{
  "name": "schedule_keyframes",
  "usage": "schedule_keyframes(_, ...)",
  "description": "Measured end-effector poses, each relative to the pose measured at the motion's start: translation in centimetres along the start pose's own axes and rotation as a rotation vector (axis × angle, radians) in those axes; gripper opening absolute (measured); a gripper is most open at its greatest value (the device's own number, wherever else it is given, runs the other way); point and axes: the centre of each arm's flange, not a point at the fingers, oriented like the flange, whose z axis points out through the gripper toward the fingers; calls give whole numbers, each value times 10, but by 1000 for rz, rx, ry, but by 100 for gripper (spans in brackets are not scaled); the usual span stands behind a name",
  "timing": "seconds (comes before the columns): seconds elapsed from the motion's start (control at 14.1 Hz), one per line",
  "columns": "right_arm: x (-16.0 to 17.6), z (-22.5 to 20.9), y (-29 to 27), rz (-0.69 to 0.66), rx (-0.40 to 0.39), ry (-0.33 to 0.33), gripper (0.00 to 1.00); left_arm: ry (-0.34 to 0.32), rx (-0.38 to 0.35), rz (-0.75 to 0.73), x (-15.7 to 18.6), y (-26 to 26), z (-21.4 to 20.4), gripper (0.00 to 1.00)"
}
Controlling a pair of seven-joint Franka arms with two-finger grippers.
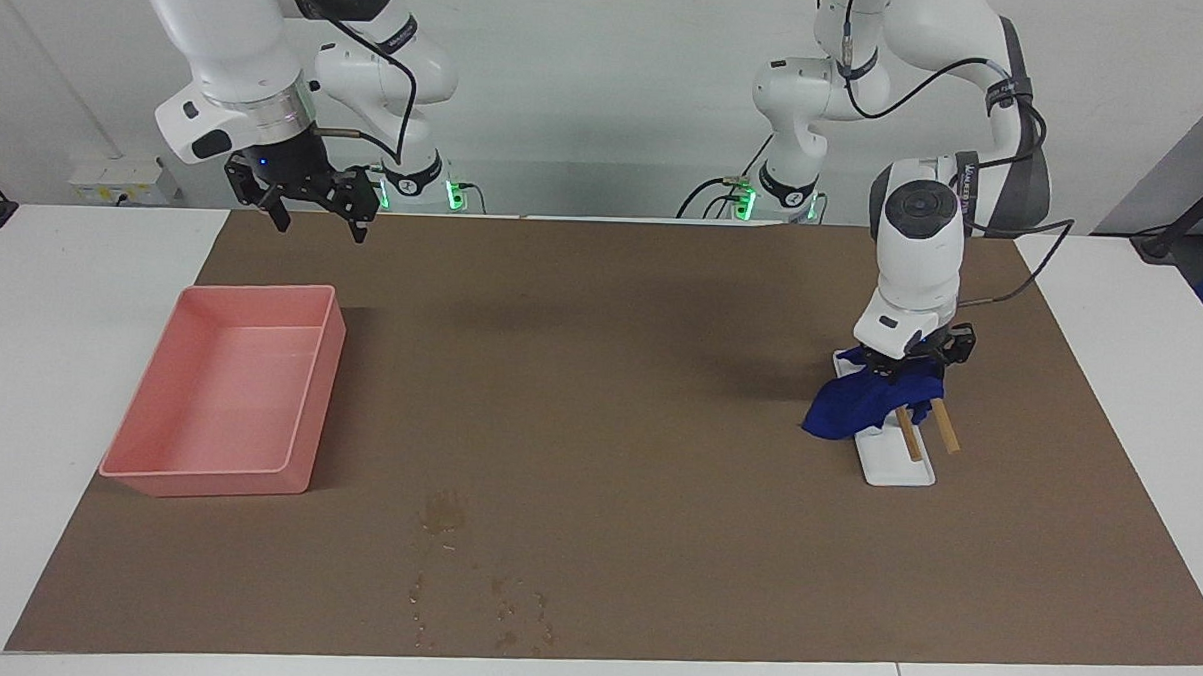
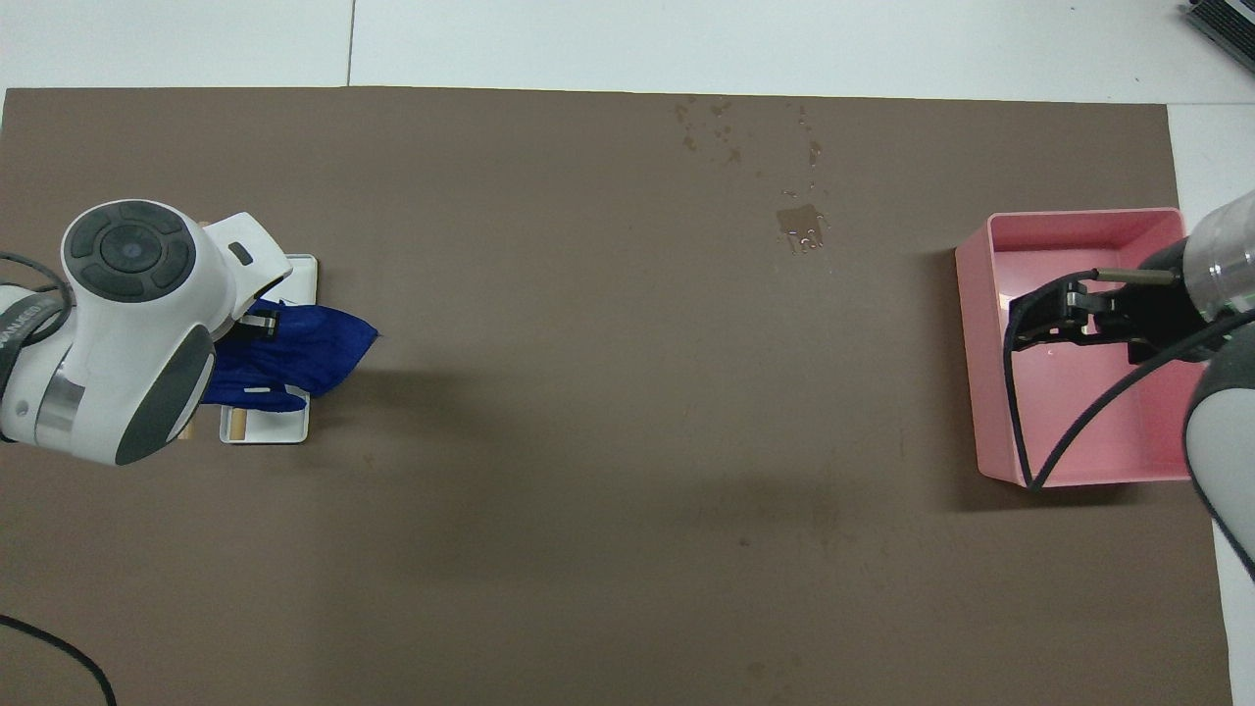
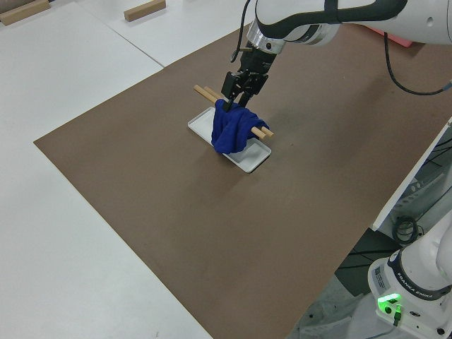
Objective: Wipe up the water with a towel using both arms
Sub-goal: 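Grasp the blue towel with the left gripper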
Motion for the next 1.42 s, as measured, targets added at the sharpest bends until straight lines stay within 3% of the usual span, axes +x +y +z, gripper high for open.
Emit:
schedule_keyframes(0.28, -1, 1, 0, 0, -1, -5, 100, 2, 4, 1, -1, -1, -1, 53)
schedule_keyframes(0.5, -1, 1, 0, 0, -2, -6, 100, 15, 15, -2, -2, -6, -8, 23)
schedule_keyframes(0.57, -1, 1, 0, 0, -2, -6, 100, 14, 15, -1, -2, -5, -8, 23)
schedule_keyframes(0.71, -1, 1, 0, 0, -2, -6, 100, 16, 16, -2, -2, -6, -9, 11)
schedule_keyframes(0.99, -1, 1, 0, 0, -2, -6, 100, 8, 19, -1, -2, -6, -10, 10)
schedule_keyframes(1.28, -1, 1, 0, 0, -2, -6, 100, -76, 40, -18, -3, -9, -32, 10)
schedule_keyframes(1.42, -1, 1, 0, 0, -2, -6, 100, -123, -42, -93, 0, -9, -64, 10)
